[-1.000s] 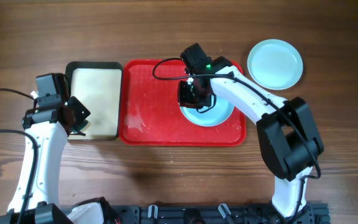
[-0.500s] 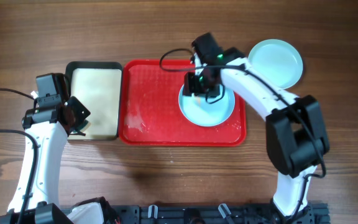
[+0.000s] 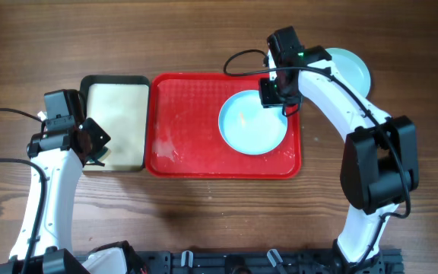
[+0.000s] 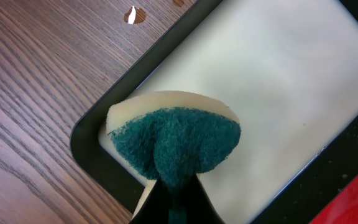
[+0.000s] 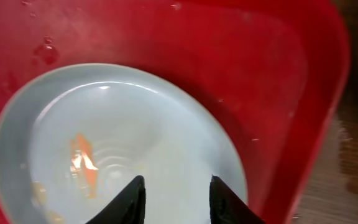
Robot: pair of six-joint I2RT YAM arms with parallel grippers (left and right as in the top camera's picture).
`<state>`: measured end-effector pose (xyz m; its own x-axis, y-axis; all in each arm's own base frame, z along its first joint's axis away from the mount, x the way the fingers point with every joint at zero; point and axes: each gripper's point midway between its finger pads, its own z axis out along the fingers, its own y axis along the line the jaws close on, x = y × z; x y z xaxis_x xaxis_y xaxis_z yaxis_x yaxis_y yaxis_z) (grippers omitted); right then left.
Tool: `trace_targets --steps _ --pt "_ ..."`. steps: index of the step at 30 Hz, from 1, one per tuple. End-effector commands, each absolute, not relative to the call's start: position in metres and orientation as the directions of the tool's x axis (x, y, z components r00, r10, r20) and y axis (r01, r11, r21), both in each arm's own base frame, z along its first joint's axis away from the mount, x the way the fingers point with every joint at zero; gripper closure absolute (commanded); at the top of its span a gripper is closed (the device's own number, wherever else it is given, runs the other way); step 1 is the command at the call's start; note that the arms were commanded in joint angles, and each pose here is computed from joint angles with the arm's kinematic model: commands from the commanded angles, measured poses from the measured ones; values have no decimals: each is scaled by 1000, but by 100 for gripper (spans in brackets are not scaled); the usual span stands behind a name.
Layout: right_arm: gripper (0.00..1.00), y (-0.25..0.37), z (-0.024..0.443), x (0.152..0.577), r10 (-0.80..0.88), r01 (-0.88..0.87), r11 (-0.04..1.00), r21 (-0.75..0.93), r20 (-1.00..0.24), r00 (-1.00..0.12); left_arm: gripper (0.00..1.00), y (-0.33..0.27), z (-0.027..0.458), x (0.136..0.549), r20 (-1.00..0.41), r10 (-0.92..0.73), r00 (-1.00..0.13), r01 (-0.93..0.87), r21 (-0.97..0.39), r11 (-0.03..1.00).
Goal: Clean dirty plates on tray and stack at the side
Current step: 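Grasp the light-blue plate rim on the red tray with the right gripper, then slide the light-blue plate left toward the tray center with the right gripper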
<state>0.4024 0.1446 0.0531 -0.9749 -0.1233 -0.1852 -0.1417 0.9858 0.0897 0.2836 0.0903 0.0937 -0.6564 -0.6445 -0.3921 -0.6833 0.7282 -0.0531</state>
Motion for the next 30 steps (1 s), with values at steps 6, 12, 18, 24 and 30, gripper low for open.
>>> trace_targets --steps 6,12,18,24,30 --pt "71 108 37 397 -187 -168 979 -113 -188 -964 96 90 96 283 -400 -645 -651 -683 -64 728" --pt "76 104 25 385 -186 -169 979 -117 -154 -970 96 90 96 283 -400 -645 -651 -683 -64 728" --pt "90 111 23 380 -152 -144 987 -68 -139 -978 96 90 96 283 -400 -645 -651 -683 -64 728" --pt "88 112 22 373 -136 -131 990 -54 -113 -984 96 90 96 283 -400 -645 -651 -683 -64 728" --pt "89 126 21 367 -136 -139 990 33 -93 -986 96 90 96 283 -400 -645 -651 -683 -64 728"
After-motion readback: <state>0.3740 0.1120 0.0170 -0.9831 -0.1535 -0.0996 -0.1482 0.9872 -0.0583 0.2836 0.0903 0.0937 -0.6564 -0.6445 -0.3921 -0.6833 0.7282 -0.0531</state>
